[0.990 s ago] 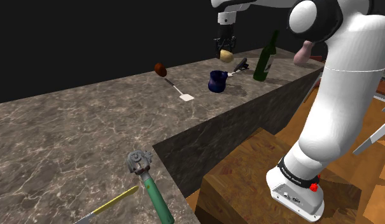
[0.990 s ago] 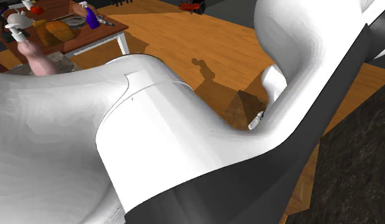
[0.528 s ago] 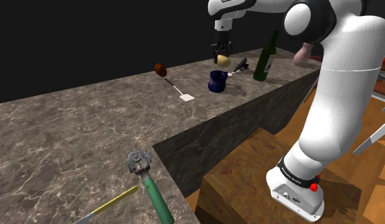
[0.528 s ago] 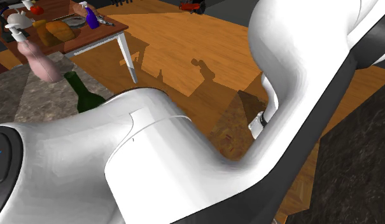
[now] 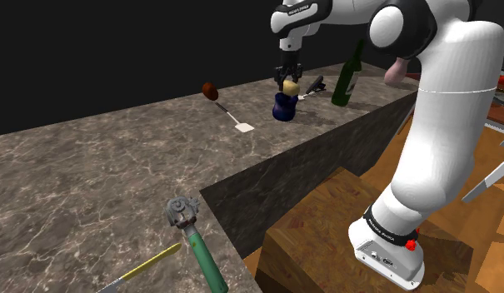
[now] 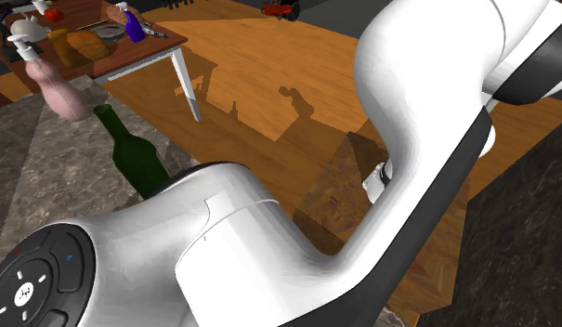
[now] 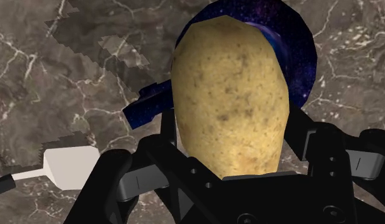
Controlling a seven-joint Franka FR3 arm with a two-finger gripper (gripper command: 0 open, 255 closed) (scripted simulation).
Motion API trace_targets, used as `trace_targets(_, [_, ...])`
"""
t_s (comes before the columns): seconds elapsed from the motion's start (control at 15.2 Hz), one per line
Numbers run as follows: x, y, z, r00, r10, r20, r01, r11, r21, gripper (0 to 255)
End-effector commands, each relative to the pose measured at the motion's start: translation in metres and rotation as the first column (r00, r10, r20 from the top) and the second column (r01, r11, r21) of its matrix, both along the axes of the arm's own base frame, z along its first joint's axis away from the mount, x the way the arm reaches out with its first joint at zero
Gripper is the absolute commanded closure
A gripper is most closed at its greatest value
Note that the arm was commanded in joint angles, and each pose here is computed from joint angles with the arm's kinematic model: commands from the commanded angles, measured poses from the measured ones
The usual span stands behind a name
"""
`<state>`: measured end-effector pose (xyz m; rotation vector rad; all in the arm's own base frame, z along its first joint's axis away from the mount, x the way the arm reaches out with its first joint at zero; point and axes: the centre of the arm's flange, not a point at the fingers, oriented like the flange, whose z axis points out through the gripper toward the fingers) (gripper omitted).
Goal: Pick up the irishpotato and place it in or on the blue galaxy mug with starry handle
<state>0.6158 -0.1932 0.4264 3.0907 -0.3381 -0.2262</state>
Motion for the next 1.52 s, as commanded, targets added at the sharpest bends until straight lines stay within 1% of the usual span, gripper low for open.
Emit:
trace_targets(0.0, [0.000, 0.000, -0.001, 1.000, 0.000, 0.001, 0.000, 1.000, 0.000, 255])
trace_targets(0.26, [0.000, 0.000, -0.001, 1.000, 0.000, 0.001, 0.000, 1.000, 0.000, 255])
trace_targets(0.33, [0.000, 0.000, -0.001, 1.000, 0.000, 0.001, 0.000, 1.000, 0.000, 0])
trace_targets(0.66, [0.000, 0.000, -0.001, 1.000, 0.000, 0.001, 0.000, 1.000, 0.000, 0])
trace_targets(0.92, [0.007, 0.001, 0.048, 1.000, 0.000, 0.001, 0.000, 1.000, 0.000, 0])
trace_targets(1.45, [0.007, 0.001, 0.048, 1.000, 0.000, 0.001, 0.000, 1.000, 0.000, 0])
